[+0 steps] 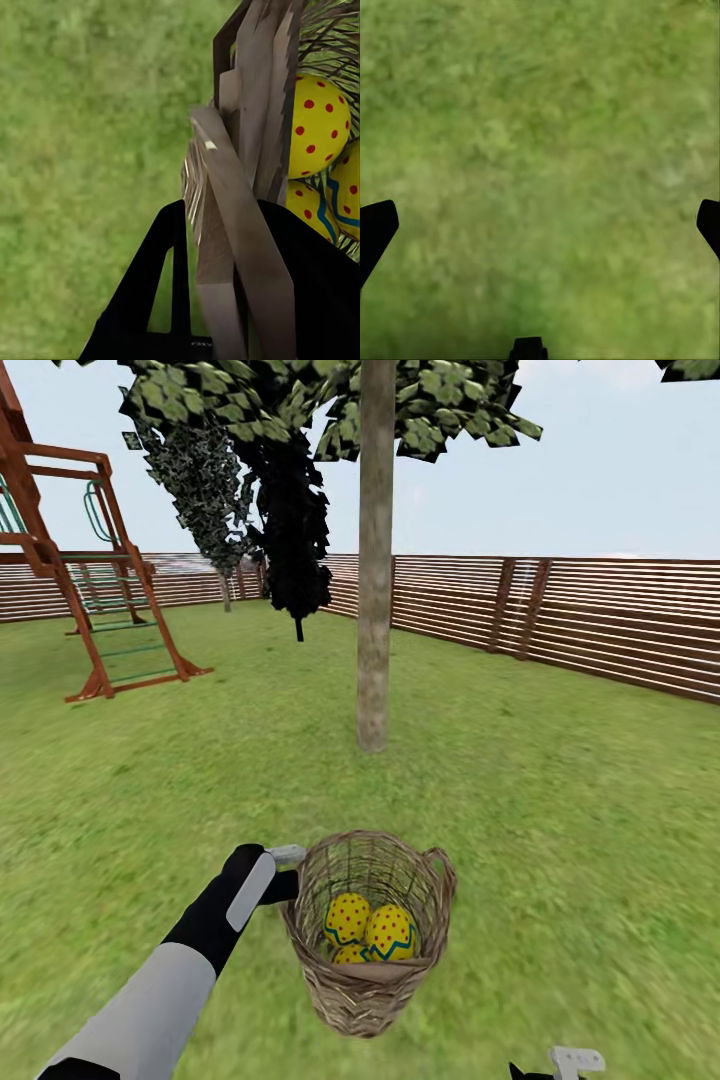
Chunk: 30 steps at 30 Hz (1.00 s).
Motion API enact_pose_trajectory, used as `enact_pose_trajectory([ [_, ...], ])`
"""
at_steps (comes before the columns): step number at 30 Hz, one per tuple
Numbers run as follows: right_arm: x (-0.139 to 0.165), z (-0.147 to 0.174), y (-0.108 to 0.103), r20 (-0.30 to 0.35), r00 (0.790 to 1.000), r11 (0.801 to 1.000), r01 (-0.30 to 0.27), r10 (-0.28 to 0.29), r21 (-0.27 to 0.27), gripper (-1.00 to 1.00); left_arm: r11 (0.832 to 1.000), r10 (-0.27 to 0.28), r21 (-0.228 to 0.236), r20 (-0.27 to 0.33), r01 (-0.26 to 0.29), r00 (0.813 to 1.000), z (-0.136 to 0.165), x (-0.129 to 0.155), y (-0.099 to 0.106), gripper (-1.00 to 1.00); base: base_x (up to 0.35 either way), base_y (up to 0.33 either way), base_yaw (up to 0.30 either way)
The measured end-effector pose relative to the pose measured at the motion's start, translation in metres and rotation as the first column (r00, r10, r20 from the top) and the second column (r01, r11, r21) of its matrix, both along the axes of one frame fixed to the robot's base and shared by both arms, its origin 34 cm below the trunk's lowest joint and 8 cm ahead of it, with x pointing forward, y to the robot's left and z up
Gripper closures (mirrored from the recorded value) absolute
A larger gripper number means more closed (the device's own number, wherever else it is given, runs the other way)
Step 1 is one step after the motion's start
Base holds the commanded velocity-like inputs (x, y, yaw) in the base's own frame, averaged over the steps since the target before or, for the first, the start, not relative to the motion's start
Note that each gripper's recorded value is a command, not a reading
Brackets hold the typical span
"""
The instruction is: Take the three Easter eggs out of the wicker basket on the lawn in the garden, then place them on the lawn next to a single tree (choose any tree) so that all three eggs are next to the same tree and none are left in the basket.
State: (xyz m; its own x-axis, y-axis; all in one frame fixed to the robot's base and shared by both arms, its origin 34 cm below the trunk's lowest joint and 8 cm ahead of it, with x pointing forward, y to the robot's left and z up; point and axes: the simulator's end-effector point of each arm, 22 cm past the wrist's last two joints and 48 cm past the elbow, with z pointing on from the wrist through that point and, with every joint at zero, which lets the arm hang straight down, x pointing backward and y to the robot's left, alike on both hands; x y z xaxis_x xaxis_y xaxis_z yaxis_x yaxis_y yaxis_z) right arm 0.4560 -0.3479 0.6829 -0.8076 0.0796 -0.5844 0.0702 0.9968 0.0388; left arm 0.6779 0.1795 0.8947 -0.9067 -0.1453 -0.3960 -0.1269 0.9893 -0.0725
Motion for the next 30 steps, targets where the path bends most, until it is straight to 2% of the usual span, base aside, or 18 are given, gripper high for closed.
enact_pose_trajectory([
  [30,-0.0001,0.0000,0.0000,0.000,1.000,1.000,0.000,0.000,0.000,-1.00,1.000,0.000,-0.001,0.002,0.000,1.000,0.0005,0.0004,-0.0002,1.00,0.329,0.000,0.000],
])
